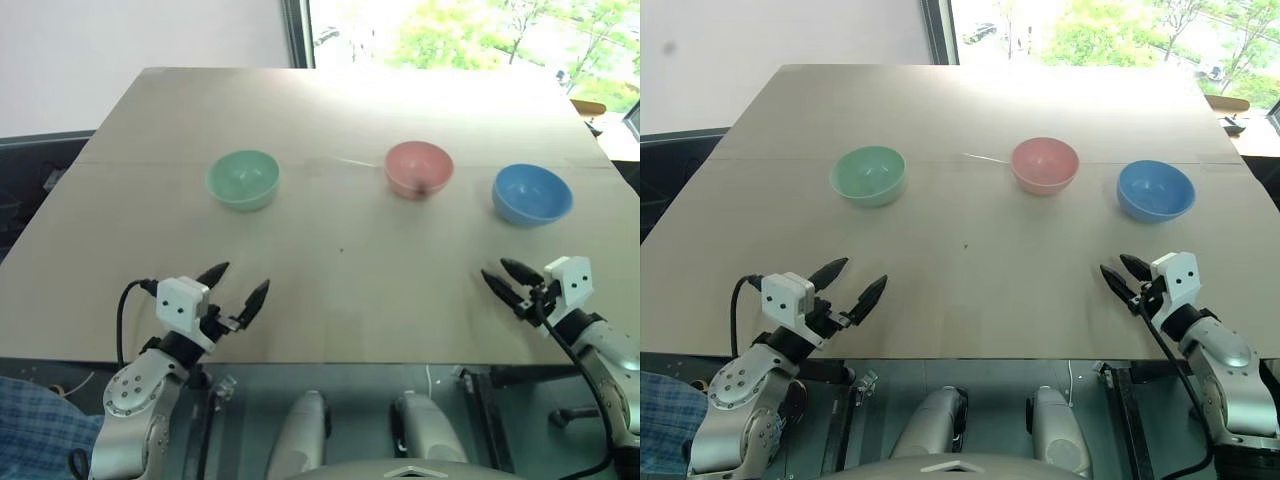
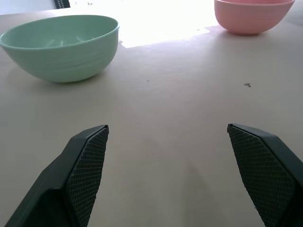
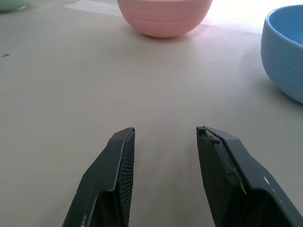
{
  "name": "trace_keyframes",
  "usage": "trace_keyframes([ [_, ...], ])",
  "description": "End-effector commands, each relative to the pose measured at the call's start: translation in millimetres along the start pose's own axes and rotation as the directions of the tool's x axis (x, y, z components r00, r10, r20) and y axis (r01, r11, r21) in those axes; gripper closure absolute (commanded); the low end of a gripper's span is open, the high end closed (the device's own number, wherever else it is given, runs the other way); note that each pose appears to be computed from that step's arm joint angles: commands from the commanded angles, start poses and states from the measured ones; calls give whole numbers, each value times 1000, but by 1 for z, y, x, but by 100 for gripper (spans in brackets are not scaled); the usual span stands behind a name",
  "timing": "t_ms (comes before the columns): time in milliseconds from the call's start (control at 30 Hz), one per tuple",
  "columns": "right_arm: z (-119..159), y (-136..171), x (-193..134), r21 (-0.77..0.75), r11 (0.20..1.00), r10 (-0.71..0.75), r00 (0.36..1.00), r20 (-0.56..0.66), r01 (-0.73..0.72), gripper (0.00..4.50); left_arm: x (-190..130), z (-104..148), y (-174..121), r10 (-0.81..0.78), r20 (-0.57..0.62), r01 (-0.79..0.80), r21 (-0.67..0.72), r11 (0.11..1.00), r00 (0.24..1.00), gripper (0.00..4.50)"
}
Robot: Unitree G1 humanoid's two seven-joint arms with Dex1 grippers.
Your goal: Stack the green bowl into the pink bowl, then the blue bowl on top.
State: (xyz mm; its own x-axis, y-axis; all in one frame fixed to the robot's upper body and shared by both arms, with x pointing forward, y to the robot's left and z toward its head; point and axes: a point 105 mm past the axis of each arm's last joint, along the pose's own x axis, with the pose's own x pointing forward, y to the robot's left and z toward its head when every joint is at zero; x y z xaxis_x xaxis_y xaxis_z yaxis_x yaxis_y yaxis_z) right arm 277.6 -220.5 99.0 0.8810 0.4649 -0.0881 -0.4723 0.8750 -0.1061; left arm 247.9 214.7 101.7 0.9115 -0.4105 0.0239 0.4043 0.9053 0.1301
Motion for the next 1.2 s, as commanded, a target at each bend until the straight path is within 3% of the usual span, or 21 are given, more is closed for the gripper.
trace_keyframes([
  [33,16,-2,5,-82,996,45,999,14,-44,232,-1,15,-7,-69,73,69,-3,998,995,26],
  [300,36,0,39,-330,930,130,984,-119,-162,232,1,37,-20,-169,190,186,-73,980,967,26],
  [400,59,18,65,-396,880,233,965,-120,-262,232,4,45,-23,-177,224,195,-63,979,958,26],
  [667,128,36,133,-580,750,299,945,-131,-318,232,12,50,-36,-213,221,223,-24,974,952,26],
  [900,135,52,163,-628,641,369,895,-253,-441,232,10,51,-43,-196,221,205,-23,978,955,26],
  [1033,140,53,179,-616,645,366,891,-270,-452,232,9,51,-46,-184,217,194,-25,981,959,26],
  [1200,121,44,196,-589,656,312,880,-357,-472,232,8,50,-49,-166,211,176,-25,984,963,26],
])
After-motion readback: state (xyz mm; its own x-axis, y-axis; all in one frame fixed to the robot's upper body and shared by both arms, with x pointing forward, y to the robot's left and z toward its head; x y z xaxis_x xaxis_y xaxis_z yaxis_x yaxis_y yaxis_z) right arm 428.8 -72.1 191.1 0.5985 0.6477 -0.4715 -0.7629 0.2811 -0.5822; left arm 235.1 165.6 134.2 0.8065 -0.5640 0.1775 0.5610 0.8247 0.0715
